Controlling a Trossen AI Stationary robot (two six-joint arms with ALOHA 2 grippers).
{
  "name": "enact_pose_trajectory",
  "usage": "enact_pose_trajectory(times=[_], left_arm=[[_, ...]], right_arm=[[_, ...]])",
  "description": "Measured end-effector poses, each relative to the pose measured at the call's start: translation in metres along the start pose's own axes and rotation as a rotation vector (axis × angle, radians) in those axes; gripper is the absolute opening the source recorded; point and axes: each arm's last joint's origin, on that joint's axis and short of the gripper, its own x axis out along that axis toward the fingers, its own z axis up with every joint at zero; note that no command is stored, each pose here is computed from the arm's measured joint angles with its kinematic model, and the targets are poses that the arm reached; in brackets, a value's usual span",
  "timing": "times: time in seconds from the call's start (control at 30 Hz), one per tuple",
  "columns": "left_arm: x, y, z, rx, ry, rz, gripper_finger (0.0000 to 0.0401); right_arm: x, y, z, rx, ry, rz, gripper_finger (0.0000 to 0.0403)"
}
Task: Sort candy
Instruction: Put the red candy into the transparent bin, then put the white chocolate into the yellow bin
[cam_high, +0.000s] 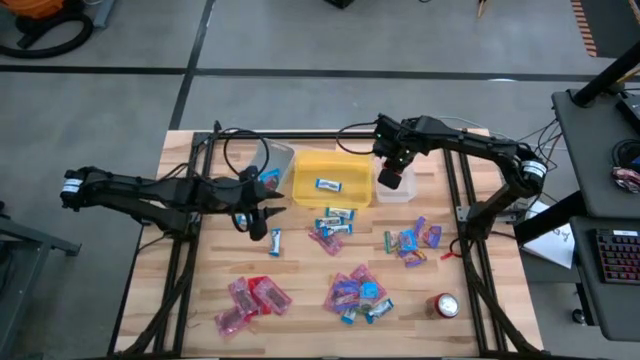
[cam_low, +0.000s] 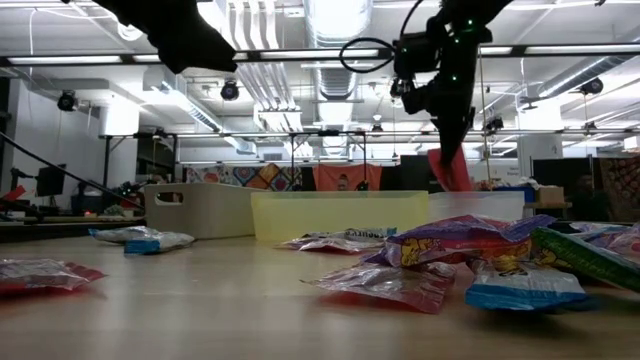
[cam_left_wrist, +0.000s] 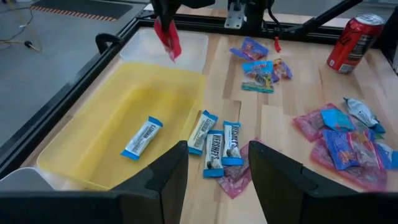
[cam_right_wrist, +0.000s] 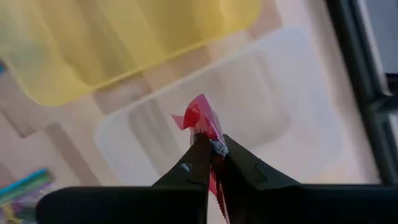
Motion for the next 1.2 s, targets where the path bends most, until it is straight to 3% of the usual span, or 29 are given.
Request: enact_pose_trajectory(times=[0.37,0.57,0.77,1.03,1.2], left_arm=[[0.005,-0.001,-0.002,0.014,0.024,0.003,0.0153],[0.006,-0.001,-0.003,0.012,0.03,0.004,0.0153],[0.009,-0.002,-0.007,-0.049,0.063,0.01,0.0153],[0.033,-0.009,-0.02,-0.202,0.179,0.007,0.0153],[0.044,-0.013,-0.037,-0.357,0.364,-0.024,0.0153]], right_arm=[[0.004,-0.003,0.0,0.023,-0.007,-0.033,0.0107],[-0.003,-0.004,0.004,0.026,-0.033,-0.05,0.0128],[-0.011,0.0,0.008,0.105,-0.069,-0.016,0.0127],[-0.026,0.04,0.006,0.056,-0.121,0.07,0.0108],[-0.037,0.075,0.001,0.027,-0.152,0.116,0.0101]])
